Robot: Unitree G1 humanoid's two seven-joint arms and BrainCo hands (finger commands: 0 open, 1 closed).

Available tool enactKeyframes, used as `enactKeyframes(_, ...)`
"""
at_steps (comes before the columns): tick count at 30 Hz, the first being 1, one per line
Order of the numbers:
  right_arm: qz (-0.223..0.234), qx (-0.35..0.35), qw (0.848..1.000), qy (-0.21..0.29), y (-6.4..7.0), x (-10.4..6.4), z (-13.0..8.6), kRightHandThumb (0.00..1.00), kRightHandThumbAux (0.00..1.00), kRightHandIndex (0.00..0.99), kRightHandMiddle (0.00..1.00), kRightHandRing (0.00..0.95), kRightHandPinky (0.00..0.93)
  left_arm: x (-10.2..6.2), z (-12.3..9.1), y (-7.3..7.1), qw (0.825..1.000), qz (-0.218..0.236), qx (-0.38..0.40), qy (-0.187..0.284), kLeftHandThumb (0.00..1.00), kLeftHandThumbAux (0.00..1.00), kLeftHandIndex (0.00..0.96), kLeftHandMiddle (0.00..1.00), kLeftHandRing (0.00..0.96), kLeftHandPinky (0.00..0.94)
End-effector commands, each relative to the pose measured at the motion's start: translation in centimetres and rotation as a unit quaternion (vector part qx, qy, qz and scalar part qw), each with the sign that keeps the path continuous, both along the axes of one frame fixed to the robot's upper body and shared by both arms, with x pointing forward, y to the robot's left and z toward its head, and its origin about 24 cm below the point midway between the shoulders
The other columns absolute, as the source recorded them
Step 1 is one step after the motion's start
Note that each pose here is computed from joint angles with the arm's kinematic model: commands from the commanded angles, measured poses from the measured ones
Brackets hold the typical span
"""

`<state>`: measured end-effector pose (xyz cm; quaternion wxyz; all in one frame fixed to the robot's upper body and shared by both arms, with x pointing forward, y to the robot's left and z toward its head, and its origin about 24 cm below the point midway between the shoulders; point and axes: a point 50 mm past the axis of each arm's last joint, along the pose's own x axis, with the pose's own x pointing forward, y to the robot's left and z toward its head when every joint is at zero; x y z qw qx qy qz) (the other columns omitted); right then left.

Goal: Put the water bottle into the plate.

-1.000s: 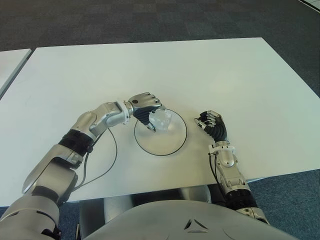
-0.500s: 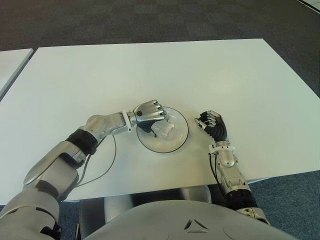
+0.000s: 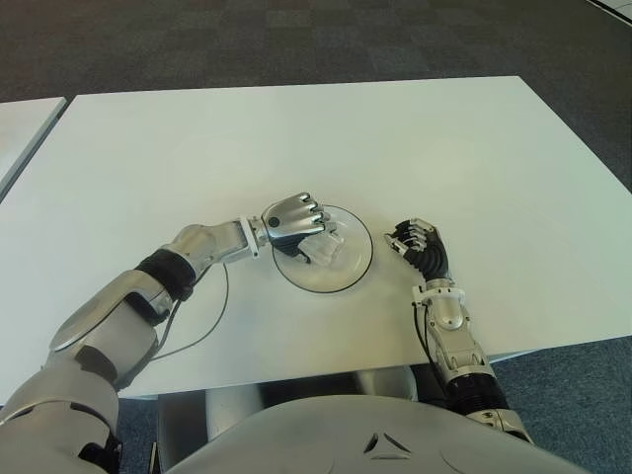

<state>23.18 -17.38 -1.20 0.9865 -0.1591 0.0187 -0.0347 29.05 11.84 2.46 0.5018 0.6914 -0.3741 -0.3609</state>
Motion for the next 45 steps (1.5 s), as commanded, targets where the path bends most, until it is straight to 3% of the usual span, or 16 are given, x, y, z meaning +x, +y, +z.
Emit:
enactKeyframes(1,0.002,0.004,1.0,0.016,0.03,-0.27,-0.54,0.707,0.732,0.427,0.51,0.501,0.498,-1.18,-2.6,1.01,0.993,0.005,0.099,0.063,0.296,0.581,0.058,0.126,0.126,0.141)
enactKeyframes(6,0.003,0.008,1.0,0.016,0.01,-0.26,-0.53,0.707,0.732,0.426,0.513,0.505,0.505,-1.18,-2.52,0.74,0.99,0.007,0.114,0.079,0.148,0.564,0.007,0.018,0.018,0.024)
enactKeyframes(13,0.003,0.007,1.0,0.016,0.01,-0.23,-0.53,0.708,0.732,0.427,0.516,0.505,0.503,-1.5,-2.35,0.79,0.993,0.013,0.083,0.084,0.102,0.55,0.0,0.001,0.001,0.001)
enactKeyframes(18,0.003,0.004,1.0,0.014,0.05,-0.22,-0.5,0.708,0.732,0.427,0.517,0.506,0.507,-1.71,-2.42,0.88,0.995,0.013,0.064,0.08,0.094,0.532,0.0,0.0,0.0,0.0)
enactKeyframes(30,-0.001,0.002,1.0,0.017,0.05,-0.23,-0.56,0.707,0.731,0.427,0.517,0.503,0.495,-1.9,-2.59,0.76,0.995,0.008,0.054,0.087,0.129,0.36,0.0,0.0,0.0,0.0)
enactKeyframes(45,-0.003,0.0,1.0,0.021,0.04,-0.26,-0.63,0.707,0.732,0.426,0.522,0.512,0.502,-1.96,-2.61,0.63,0.995,-0.004,0.034,0.089,0.156,0.259,0.0,0.0,0.0,0.0)
